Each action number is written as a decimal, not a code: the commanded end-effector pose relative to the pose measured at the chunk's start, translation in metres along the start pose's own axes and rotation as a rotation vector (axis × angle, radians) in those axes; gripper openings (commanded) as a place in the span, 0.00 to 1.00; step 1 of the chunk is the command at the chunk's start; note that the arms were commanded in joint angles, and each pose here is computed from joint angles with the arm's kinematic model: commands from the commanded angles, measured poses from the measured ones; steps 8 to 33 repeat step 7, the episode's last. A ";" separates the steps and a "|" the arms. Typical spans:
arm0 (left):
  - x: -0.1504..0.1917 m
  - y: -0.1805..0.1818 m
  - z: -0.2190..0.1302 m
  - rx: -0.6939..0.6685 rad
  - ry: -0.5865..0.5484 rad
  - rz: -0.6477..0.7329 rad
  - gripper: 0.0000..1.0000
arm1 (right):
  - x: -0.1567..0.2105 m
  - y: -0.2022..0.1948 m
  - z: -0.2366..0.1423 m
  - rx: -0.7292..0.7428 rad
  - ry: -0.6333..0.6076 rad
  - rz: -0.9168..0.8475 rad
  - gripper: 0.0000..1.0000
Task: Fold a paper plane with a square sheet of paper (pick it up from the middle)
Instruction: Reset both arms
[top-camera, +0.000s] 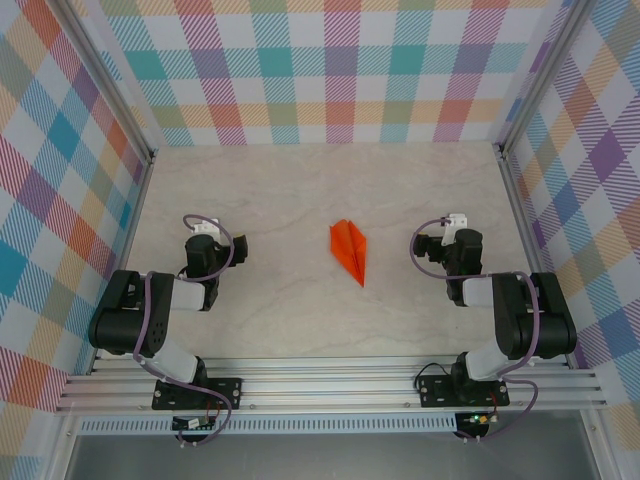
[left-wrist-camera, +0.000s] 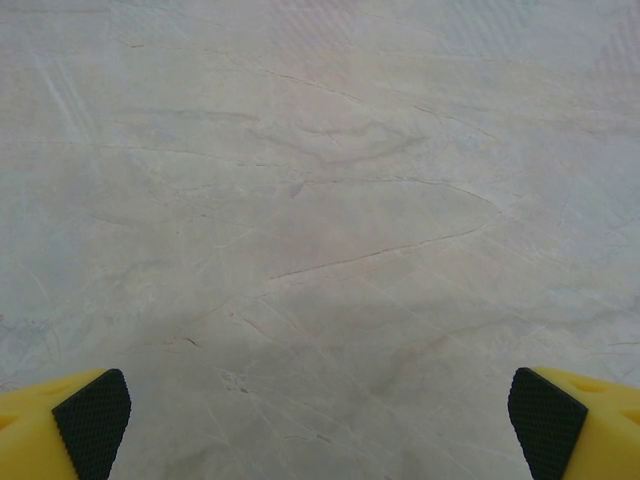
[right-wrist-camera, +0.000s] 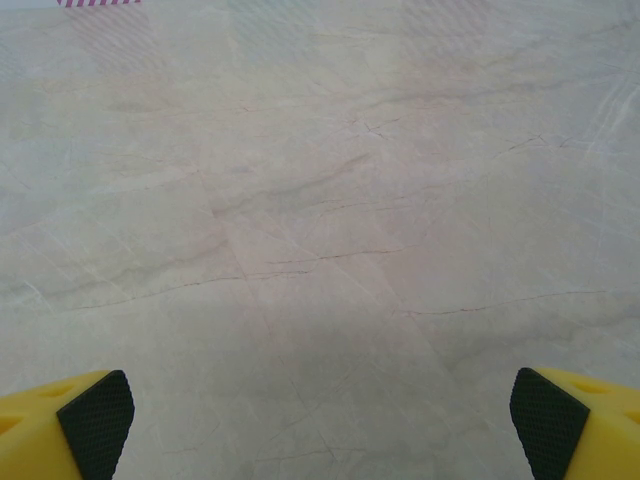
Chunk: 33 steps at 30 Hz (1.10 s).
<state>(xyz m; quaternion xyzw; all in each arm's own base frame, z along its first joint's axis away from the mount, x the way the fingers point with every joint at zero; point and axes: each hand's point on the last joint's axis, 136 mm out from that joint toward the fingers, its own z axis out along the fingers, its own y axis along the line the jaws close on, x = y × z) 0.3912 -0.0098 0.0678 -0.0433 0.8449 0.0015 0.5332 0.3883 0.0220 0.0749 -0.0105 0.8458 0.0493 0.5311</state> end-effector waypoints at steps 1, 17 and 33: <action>-0.014 -0.004 0.002 0.020 -0.029 0.005 1.00 | -0.018 0.001 0.002 -0.016 -0.051 0.004 1.00; -0.014 -0.003 0.002 0.020 -0.026 0.005 1.00 | -0.018 0.001 0.002 -0.016 -0.053 0.004 1.00; -0.014 -0.003 0.002 0.020 -0.026 0.005 1.00 | -0.018 0.001 0.002 -0.016 -0.053 0.004 1.00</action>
